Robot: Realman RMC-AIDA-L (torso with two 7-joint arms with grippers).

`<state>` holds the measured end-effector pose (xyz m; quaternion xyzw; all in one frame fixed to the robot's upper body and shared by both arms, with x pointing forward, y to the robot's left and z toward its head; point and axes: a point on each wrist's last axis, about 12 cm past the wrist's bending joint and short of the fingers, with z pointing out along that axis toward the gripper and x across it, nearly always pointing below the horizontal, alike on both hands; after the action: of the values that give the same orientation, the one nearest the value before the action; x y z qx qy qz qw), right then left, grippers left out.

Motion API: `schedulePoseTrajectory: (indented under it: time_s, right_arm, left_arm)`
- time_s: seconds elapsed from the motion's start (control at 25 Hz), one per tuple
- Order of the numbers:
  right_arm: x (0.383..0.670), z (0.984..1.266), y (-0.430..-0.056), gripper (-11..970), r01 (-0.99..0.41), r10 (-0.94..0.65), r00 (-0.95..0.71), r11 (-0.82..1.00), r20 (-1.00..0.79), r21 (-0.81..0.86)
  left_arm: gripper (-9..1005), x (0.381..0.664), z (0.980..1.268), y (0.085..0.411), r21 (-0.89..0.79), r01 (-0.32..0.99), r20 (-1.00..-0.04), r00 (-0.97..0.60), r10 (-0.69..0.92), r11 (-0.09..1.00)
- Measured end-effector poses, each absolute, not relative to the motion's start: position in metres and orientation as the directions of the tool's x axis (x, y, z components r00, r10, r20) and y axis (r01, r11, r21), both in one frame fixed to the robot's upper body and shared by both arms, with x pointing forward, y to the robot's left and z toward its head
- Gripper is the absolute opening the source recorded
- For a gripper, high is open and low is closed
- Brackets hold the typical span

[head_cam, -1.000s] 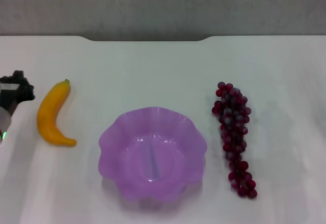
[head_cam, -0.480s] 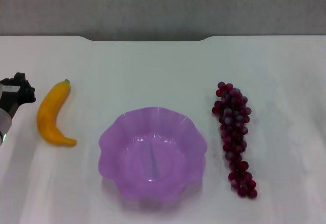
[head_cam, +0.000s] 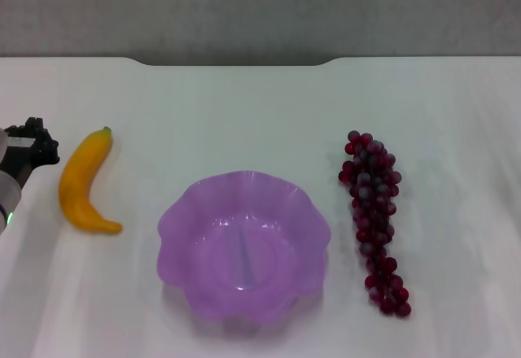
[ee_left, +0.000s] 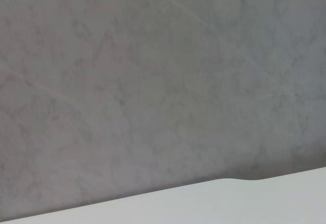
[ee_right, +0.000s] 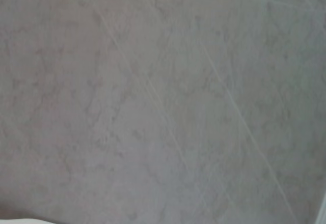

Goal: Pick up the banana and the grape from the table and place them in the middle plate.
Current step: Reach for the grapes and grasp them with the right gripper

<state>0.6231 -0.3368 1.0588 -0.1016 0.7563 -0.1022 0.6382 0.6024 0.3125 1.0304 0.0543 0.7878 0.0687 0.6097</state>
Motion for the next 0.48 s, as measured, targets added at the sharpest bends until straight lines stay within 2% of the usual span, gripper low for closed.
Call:
schedulePoseTrajectory:
  time_s: [0.36,0.48]
  right_arm:
    - [0.6257,1.0611,-0.3347,269,-0.027,-0.285,-0.158,0.958,-0.945,-0.285]
    - [0.6274,1.0620,-0.3333,341,-0.029,-0.286,-0.157,0.958,-0.945,-0.285]
  left_arm:
    - [78,0.6025,1.0308,0.3143,0.155,-0.020,-0.957,-0.250,0.145,0.988]
    - [168,0.6026,1.0315,0.3165,0.138,-0.044,-0.962,-0.246,0.123,0.989]
